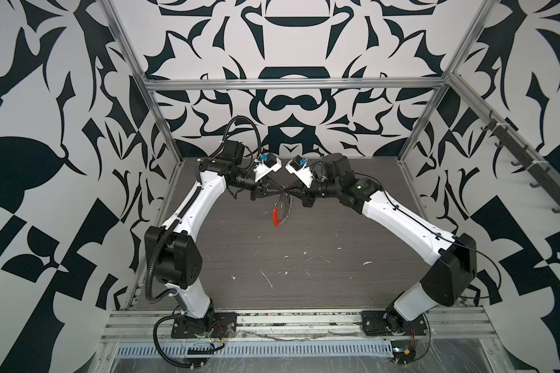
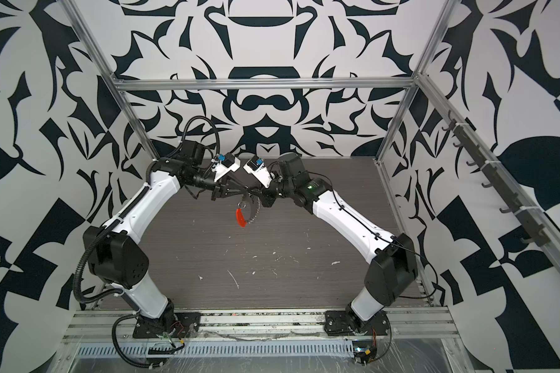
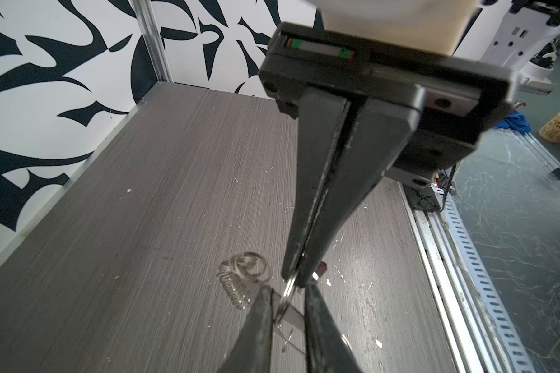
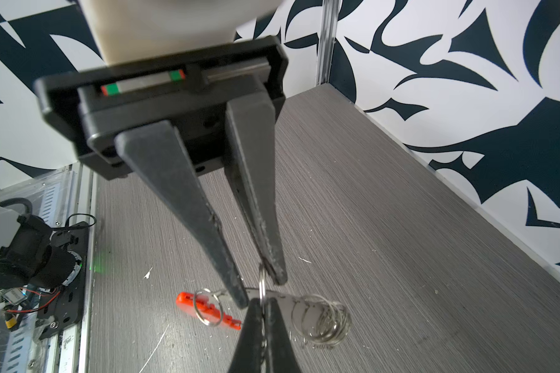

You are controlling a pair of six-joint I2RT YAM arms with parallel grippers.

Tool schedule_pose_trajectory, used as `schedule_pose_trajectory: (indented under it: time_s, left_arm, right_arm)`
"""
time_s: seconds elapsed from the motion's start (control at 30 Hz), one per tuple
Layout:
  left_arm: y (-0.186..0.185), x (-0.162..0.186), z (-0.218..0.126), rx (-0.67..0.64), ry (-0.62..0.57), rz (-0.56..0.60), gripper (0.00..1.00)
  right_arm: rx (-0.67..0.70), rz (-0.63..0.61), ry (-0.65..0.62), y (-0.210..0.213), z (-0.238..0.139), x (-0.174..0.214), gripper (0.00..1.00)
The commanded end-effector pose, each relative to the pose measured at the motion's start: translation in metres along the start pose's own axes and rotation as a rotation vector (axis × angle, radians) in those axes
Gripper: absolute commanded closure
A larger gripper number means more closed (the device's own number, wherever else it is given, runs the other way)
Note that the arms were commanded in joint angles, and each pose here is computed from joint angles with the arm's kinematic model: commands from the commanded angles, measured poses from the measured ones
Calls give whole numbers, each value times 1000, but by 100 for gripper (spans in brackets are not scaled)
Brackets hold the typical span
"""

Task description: Put the keys on the keyring

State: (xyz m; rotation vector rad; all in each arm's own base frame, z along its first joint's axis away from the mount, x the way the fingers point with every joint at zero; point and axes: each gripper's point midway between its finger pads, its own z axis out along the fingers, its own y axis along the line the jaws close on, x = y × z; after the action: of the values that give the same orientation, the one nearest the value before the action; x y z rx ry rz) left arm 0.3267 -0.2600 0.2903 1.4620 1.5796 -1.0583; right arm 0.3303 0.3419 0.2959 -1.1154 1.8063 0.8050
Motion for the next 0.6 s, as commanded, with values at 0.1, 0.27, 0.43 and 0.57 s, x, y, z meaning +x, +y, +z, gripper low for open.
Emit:
schedule_pose_trajectory:
  time_s: [0.1, 0.27, 0.43, 0.57]
  left_arm:
    - [-4, -9, -1, 33, -20, -12, 91]
    - [-5, -10, -1, 39, -26, -22, 100]
    - [-7, -15, -2, 50, -46, -28, 100]
    - [-5, -29, -4, 46, -124, -60, 100]
  right_arm:
    - [-28, -75, -126, 17, -21, -47, 100]
    - [-28, -74, -122, 17, -21, -46, 100]
    - [-21, -53, -139, 16, -23, -51, 100]
    - [55, 48, -172, -7, -37, -56, 100]
